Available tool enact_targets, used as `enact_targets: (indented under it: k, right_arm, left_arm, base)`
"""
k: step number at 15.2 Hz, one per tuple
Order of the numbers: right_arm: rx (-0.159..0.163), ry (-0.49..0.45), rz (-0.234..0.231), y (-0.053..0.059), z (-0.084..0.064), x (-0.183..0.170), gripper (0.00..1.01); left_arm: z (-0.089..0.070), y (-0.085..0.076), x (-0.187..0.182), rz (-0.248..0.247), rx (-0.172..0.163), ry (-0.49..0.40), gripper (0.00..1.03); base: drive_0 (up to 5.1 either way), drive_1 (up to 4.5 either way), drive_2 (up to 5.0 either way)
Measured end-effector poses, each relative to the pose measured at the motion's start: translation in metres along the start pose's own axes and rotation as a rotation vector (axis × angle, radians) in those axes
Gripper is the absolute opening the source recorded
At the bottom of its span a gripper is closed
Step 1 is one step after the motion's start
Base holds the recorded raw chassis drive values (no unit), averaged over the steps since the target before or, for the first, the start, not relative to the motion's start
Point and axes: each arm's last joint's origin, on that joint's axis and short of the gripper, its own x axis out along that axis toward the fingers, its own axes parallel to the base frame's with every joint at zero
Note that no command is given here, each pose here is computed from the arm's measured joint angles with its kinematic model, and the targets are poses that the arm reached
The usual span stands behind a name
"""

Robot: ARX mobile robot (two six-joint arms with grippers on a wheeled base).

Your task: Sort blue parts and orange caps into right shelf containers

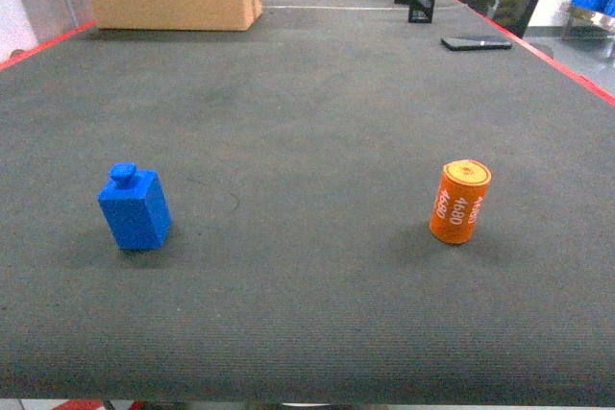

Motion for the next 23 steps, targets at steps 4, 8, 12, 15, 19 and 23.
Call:
enact_targets:
  k: [4, 8, 12, 15, 19, 23]
  right_arm:
    - [0.0, 0.0, 0.0, 0.0, 0.0, 0.0, 0.98]
    - [0.0, 0.0, 0.0, 0.0, 0.0, 0.0, 0.98]
    - [0.0, 0.0, 0.0, 0.0, 0.0, 0.0, 0.98]
    - [0.0, 0.0, 0.0, 0.0, 0.0, 0.0, 0.98]
    - [0.0, 0.0, 0.0, 0.0, 0.0, 0.0, 0.98]
    - [0.0, 0.0, 0.0, 0.0, 0.0, 0.0, 0.98]
  left_arm:
    - [0.0, 0.0, 0.0, 0.0, 0.0, 0.0, 0.98]
    - [0.0, 0.0, 0.0, 0.0, 0.0, 0.0, 0.98]
    - [0.0, 0.0, 0.0, 0.0, 0.0, 0.0, 0.98]
    - [0.0, 0.0, 0.0, 0.0, 0.0, 0.0, 0.98]
    - [0.0, 0.0, 0.0, 0.0, 0.0, 0.0, 0.98]
    - [0.0, 0.0, 0.0, 0.0, 0.0, 0.0, 0.98]
  base:
    - [0.0, 0.0, 0.0]
    - [0.0, 0.0, 0.0]
    - [0.0, 0.0, 0.0]
    - [0.0, 0.0, 0.0]
    - [0.0, 0.0, 0.0]
    - [0.0, 0.0, 0.0]
